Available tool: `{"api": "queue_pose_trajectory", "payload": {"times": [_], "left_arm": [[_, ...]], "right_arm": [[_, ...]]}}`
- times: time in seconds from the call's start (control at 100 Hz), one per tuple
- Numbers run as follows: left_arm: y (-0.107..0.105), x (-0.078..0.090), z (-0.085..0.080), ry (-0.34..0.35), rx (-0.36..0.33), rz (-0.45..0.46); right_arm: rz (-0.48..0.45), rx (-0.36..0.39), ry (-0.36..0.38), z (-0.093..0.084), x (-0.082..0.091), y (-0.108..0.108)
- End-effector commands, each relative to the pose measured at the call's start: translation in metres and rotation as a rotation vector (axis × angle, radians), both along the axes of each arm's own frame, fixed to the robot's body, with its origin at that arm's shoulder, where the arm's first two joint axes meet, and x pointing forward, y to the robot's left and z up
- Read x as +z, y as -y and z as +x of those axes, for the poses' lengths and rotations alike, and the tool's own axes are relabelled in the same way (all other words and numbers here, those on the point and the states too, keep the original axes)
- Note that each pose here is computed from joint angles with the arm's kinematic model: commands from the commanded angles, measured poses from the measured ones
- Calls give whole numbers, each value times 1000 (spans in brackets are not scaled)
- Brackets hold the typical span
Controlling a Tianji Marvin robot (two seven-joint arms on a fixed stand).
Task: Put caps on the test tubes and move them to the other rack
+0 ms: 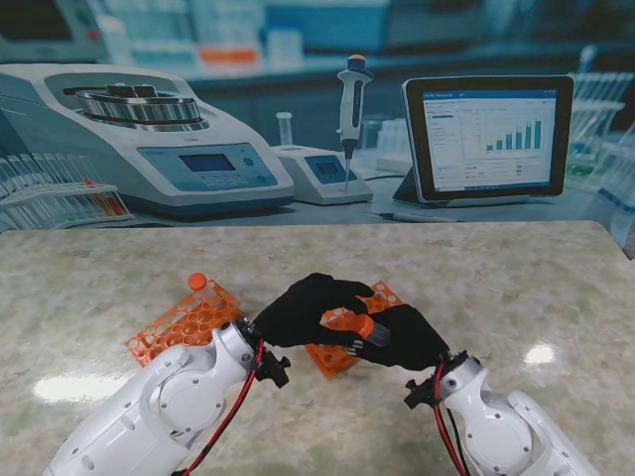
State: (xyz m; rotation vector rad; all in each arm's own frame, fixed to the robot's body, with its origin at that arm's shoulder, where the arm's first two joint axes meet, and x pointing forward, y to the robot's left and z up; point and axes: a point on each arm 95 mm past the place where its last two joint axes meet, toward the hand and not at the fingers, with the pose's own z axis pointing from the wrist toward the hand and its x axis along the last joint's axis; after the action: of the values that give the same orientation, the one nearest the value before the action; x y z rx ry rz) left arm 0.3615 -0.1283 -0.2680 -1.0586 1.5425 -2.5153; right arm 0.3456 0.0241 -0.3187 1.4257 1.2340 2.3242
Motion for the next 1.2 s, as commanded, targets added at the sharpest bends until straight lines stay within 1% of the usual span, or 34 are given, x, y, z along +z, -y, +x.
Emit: {"api": "queue_pose_trajectory", "payload": {"times": [0.0,0.7,1.19], "left_arm": [[3,-4,-3,-9,-8,4],[3,-11,-6,-6,8,0],[4,-12,-6,4,13,12]], "right_arm": [[11,4,2,-2,1,-4],[30,-8,25,-3,3,-3],[27,-5,22,-3,3,-4]]}}
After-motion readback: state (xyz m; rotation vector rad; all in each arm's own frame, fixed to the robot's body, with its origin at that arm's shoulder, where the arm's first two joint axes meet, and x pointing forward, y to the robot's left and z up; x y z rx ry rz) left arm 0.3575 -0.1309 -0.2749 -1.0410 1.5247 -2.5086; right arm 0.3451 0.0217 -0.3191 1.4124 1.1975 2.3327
